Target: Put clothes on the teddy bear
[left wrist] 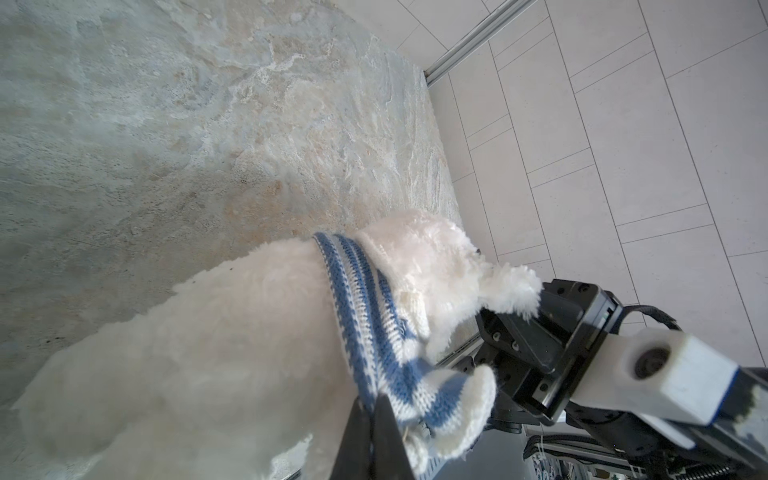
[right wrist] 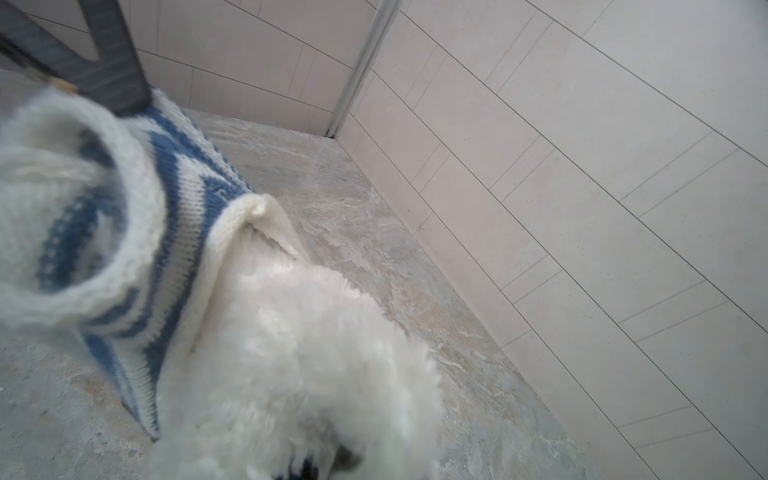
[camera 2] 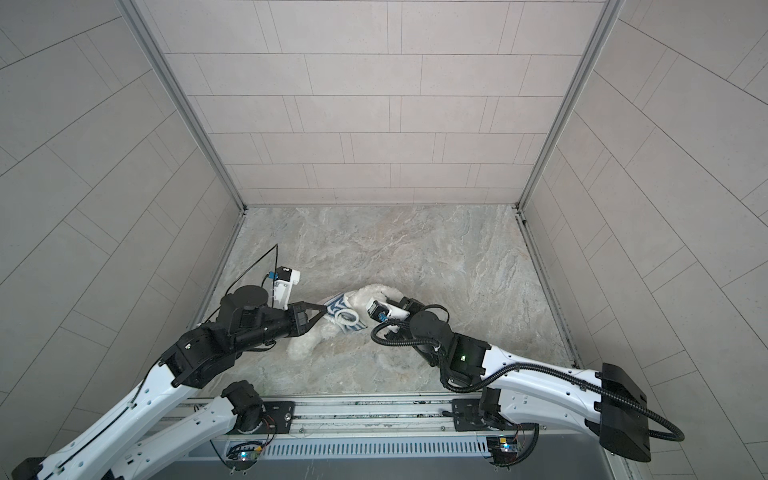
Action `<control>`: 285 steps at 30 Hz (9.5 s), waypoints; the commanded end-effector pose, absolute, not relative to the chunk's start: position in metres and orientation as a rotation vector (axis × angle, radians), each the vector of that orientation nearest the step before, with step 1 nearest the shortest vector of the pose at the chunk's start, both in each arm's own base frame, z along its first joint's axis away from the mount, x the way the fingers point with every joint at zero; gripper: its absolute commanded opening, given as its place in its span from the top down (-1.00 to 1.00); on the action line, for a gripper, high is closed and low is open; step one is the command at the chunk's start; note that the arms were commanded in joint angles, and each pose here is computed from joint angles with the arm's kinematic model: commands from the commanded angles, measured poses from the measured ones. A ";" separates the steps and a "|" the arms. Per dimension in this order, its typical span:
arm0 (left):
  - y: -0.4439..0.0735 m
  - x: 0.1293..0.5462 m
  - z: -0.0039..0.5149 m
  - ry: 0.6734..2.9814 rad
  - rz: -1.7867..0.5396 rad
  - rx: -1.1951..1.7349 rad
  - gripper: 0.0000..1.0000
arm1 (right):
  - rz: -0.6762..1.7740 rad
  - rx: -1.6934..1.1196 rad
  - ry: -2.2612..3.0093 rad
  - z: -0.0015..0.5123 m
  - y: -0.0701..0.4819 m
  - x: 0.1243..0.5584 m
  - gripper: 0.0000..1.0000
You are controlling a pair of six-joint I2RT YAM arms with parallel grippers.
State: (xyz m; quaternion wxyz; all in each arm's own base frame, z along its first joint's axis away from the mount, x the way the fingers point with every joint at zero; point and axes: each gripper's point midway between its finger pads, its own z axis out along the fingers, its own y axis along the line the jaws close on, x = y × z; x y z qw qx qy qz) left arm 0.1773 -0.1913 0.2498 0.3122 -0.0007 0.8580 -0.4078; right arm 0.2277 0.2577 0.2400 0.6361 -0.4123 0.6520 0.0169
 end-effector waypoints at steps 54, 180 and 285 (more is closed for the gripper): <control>-0.159 0.169 0.115 2.404 -0.580 0.223 1.00 | 0.168 -0.236 1.855 0.308 0.210 0.285 1.00; -0.336 0.300 0.088 2.401 -1.025 0.327 -0.14 | 0.807 -0.010 2.263 0.074 0.169 0.247 -0.51; -0.195 0.228 0.142 2.389 -1.014 0.114 1.00 | 1.121 -0.413 1.892 0.210 0.243 0.233 1.00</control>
